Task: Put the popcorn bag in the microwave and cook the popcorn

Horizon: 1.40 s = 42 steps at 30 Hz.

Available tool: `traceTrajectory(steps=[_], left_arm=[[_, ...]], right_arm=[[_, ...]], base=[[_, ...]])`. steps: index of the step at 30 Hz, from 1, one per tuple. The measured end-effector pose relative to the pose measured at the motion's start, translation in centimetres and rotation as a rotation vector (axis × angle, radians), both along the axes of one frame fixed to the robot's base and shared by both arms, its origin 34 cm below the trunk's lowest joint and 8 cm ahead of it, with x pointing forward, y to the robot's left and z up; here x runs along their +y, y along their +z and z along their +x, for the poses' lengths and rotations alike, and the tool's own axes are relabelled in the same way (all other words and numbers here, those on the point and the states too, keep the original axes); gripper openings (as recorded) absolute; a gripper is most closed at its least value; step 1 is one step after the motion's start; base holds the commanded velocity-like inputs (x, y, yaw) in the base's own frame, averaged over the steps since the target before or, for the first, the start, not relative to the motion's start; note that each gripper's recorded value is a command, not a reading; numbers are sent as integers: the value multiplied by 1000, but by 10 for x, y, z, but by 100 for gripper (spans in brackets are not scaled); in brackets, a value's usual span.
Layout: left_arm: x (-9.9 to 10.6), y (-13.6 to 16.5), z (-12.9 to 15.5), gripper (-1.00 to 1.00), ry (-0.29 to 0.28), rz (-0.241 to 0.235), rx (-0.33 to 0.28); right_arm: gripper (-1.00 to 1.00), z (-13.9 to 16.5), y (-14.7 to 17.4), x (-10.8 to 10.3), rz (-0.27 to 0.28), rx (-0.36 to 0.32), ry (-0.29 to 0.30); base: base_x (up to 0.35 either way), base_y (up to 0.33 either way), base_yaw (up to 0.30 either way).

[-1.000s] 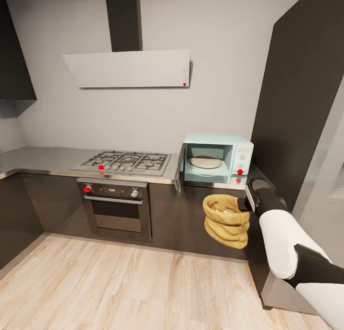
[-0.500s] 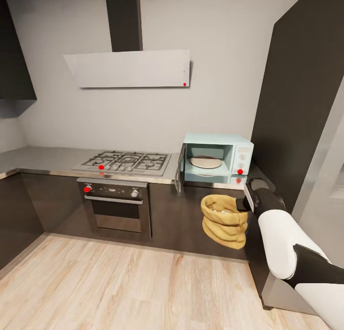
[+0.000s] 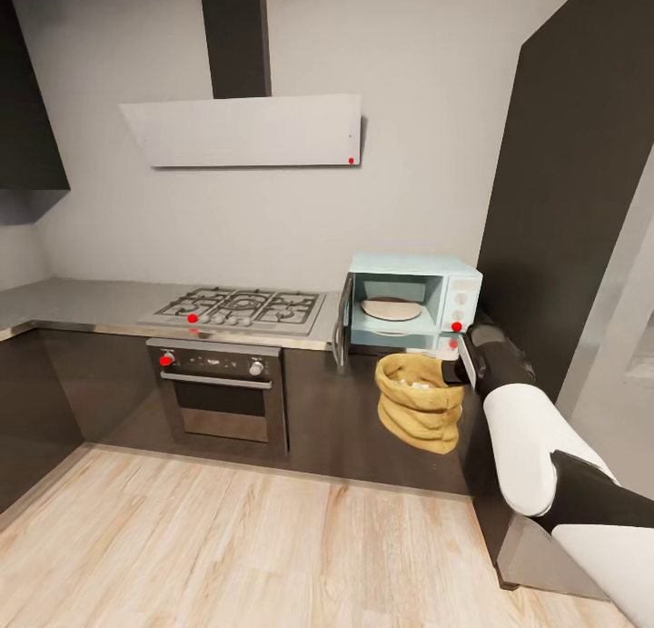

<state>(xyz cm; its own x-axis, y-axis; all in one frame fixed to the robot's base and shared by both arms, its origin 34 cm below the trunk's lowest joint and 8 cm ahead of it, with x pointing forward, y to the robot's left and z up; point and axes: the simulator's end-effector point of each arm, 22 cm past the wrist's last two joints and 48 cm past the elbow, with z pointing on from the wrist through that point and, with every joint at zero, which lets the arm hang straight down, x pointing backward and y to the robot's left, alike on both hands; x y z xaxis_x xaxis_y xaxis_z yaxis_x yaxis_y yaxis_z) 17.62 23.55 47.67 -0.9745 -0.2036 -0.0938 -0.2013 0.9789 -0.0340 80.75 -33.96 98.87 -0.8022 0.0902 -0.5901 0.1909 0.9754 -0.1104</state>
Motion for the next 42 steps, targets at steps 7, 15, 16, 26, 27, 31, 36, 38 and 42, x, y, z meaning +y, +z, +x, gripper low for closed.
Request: traceTrajectory(steps=[7,15,16,26,27,31,36,38,42], left_arm=[[0,0,0,100,0,0,0],[0,0,0,100,0,0,0],[0,0,0,100,0,0,0],[0,0,0,100,-1,0,0],[0,0,0,100,-1,0,0],[0,0,0,100,-1,1,0],[0,0,0,100,-3,3,0],[0,0,0,100,-4,3,0],[0,0,0,100,-4,3,0]], right_arm=[[-100,12,30,2,2,-42,3],[-100,23,63,2,-2,-86,5],[-100,24,65,2,-2,-89,5],[-100,33,91,5,-2,-111,15],[-100,34,96,5,-1,-118,16],[-100,38,110,8,0,-130,23],[-100,38,112,7,-3,-131,22],[-100,38,112,7,-5,-132,22],[-100,38,112,7,-6,-132,22]], base=[[0,0,0],[0,0,0],[0,0,0],[0,0,0],[0,0,0],[0,0,0],[181,0,0],[291,0,0],[303,0,0]])
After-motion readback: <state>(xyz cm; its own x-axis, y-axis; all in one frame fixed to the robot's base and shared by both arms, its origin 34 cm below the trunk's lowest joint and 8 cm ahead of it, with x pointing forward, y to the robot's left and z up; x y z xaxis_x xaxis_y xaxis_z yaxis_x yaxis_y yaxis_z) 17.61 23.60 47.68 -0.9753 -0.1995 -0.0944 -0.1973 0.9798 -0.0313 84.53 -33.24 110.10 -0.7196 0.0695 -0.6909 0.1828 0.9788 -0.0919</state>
